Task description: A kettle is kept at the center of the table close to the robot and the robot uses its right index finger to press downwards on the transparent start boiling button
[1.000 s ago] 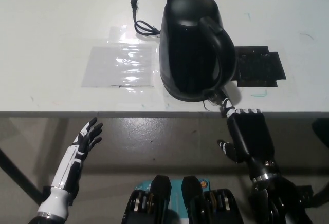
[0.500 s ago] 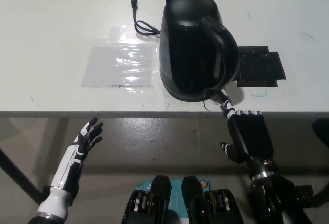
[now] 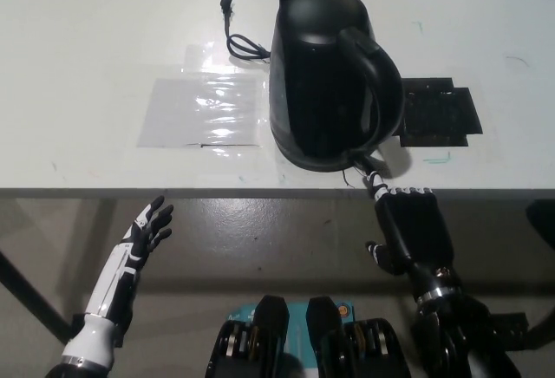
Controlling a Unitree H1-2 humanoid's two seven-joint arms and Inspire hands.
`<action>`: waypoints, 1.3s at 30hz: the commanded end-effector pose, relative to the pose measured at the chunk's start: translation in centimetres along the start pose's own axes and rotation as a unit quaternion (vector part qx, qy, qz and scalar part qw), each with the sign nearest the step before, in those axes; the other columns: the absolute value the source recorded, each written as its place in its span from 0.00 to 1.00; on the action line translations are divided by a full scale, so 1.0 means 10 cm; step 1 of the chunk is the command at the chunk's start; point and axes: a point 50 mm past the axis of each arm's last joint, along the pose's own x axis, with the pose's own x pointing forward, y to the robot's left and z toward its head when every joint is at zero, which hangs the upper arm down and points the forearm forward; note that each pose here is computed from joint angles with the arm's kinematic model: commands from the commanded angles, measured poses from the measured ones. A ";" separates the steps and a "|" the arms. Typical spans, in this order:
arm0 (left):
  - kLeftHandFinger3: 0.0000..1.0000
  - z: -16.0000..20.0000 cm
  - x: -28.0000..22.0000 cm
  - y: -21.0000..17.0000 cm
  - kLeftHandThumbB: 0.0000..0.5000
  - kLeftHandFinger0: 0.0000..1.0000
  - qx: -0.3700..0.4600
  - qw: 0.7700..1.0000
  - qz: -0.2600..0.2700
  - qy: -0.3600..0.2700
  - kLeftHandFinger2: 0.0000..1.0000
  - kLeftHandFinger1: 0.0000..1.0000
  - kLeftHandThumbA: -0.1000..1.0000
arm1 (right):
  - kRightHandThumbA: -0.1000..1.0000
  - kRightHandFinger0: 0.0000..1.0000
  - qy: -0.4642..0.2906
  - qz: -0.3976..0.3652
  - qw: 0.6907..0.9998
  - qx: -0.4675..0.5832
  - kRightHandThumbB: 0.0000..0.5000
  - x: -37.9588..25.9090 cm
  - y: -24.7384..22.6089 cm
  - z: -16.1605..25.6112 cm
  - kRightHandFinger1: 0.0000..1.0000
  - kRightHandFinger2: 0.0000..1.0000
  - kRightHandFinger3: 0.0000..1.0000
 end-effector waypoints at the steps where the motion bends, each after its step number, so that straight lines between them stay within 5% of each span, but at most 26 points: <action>1: 1.00 0.17 0.10 0.06 0.64 1.00 0.013 0.999 -0.009 -0.045 1.00 1.00 1.00 | 1.00 0.00 -0.009 -0.015 1.000 -0.009 0.51 0.14 -0.12 0.01 0.00 0.03 1.00; 39: 1.00 0.20 0.13 0.08 0.62 1.00 0.015 0.999 -0.010 -0.045 1.00 1.00 1.00 | 1.00 0.00 0.009 -0.003 1.000 0.002 0.53 0.28 -0.06 -0.08 0.00 0.05 1.00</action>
